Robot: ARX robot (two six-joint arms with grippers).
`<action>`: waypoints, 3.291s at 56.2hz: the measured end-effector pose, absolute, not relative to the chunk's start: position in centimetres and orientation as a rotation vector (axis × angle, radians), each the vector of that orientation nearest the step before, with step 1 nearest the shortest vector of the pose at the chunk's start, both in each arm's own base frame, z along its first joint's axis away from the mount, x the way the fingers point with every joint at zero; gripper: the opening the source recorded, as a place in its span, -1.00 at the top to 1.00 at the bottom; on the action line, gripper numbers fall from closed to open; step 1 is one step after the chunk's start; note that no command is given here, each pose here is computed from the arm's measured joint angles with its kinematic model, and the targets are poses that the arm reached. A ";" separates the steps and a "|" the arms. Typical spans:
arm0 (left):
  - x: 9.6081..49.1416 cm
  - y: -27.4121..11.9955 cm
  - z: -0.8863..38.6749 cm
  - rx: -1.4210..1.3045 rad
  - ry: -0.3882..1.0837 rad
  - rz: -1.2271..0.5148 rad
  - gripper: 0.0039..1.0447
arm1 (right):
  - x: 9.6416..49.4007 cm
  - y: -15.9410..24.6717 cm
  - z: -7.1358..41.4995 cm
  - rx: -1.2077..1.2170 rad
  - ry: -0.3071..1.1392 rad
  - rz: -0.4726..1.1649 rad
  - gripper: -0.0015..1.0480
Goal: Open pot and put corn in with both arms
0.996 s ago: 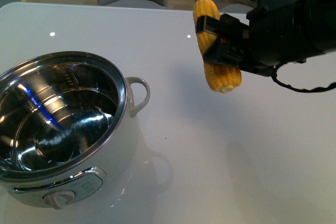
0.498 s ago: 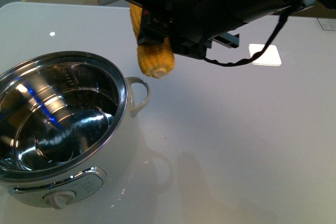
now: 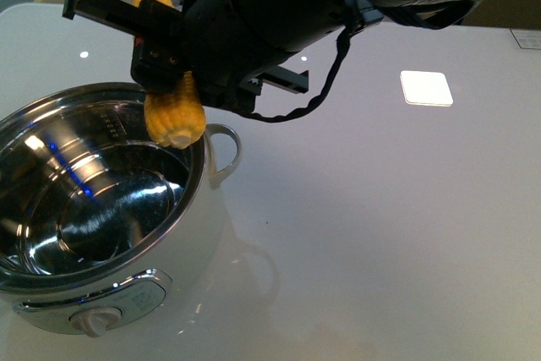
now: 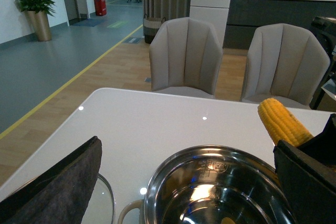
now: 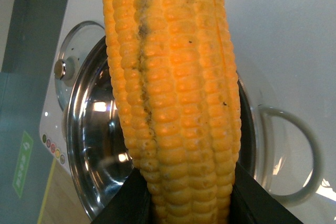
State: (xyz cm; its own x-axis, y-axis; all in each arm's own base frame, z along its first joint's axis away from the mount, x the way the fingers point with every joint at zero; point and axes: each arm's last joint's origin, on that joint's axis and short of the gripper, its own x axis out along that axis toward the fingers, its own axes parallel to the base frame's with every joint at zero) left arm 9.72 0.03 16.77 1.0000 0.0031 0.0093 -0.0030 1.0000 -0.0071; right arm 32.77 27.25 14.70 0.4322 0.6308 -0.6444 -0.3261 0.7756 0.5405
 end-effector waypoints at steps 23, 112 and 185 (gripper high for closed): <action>9.7 0.0 16.8 -0.007 -0.009 0.003 -0.88 | 32.6 30.2 13.7 0.406 1.016 0.644 0.56; 9.7 0.0 16.8 -0.007 -0.009 0.003 -0.88 | 29.9 10.7 20.2 0.468 0.683 0.162 -0.83; 9.7 0.0 16.8 -0.007 -0.009 0.003 -0.88 | 13.9 0.0 18.1 0.005 0.009 0.002 0.96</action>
